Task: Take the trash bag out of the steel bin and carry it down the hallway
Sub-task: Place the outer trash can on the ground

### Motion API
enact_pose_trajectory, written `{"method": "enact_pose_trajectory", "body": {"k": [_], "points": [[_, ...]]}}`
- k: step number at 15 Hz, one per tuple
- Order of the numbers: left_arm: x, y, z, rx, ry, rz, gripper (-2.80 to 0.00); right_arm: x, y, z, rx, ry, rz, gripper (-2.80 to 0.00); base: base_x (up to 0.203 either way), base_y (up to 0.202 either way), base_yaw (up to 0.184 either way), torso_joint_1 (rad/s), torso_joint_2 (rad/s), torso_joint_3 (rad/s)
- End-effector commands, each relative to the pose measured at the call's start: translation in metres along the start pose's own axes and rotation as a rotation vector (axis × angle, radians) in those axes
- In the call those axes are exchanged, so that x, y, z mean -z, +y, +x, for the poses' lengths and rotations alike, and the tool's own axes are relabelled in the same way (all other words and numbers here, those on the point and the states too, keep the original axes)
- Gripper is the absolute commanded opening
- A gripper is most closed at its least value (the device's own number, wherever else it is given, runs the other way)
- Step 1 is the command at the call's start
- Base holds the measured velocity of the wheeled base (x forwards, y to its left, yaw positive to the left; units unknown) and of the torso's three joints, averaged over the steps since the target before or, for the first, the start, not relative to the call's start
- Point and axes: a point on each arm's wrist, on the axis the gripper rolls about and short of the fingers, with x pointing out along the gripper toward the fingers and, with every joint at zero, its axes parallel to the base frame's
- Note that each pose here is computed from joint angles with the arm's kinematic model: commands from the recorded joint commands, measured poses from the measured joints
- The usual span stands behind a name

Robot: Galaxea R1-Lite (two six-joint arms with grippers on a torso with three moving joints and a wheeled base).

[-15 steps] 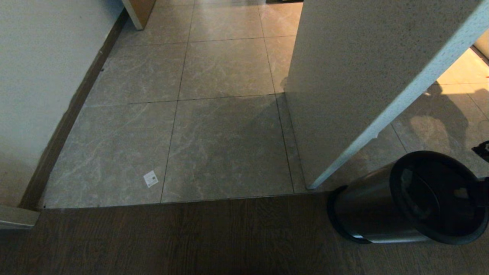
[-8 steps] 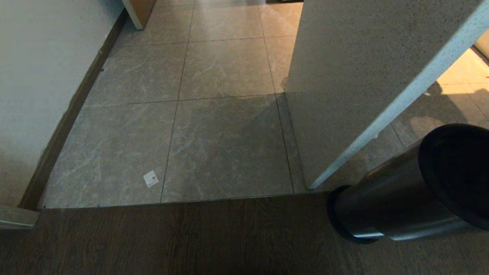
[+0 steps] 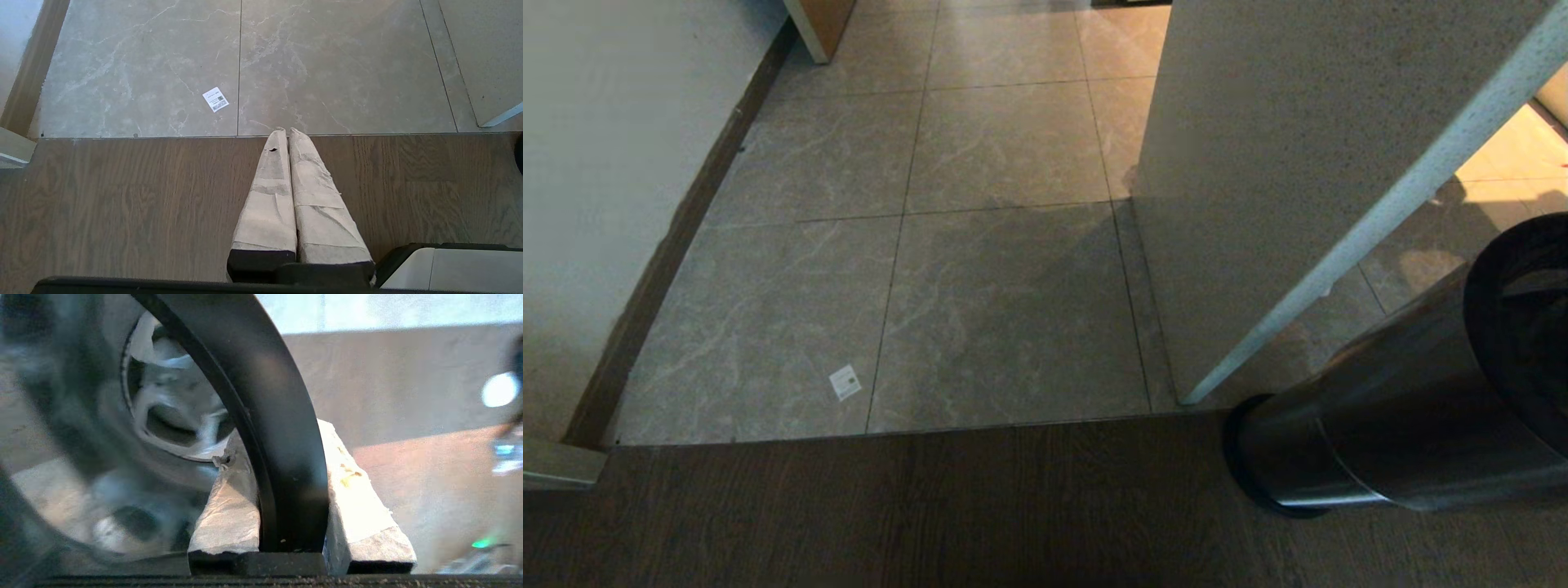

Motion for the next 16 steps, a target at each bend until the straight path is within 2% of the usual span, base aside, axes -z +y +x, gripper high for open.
{"method": "enact_pose_trajectory", "body": {"k": [1,3,6,9,16], "points": [[0.000,0.000,0.000,-0.001,0.000,-0.001,-2.80,0.001,0.009,-0.029,0.027,-0.053,-0.021,-2.80,0.000,0.000,0.000,0.000,0.00,0.000],[0.000,0.000,0.000,-0.001,0.000,-0.001,-2.80,0.003,0.010,-0.036,0.050,-0.054,-0.014,-2.80,0.000,0.000,0.000,0.000,0.00,0.000],[0.000,0.000,0.000,-0.001,0.000,-0.001,-2.80,0.002,0.002,-0.040,0.140,-0.042,0.010,-2.80,0.000,0.000,0.000,0.000,0.00,0.000],[0.000,0.000,0.000,-0.001,0.000,-0.001,-2.80,0.002,-0.022,-0.034,0.236,0.003,0.051,-2.80,0.000,0.000,0.000,0.000,0.00,0.000],[0.000,0.000,0.000,-0.001,0.000,-0.001,-2.80,0.014,-0.106,0.007,0.395,0.128,0.168,-2.80,0.000,0.000,0.000,0.000,0.00,0.000]]}}
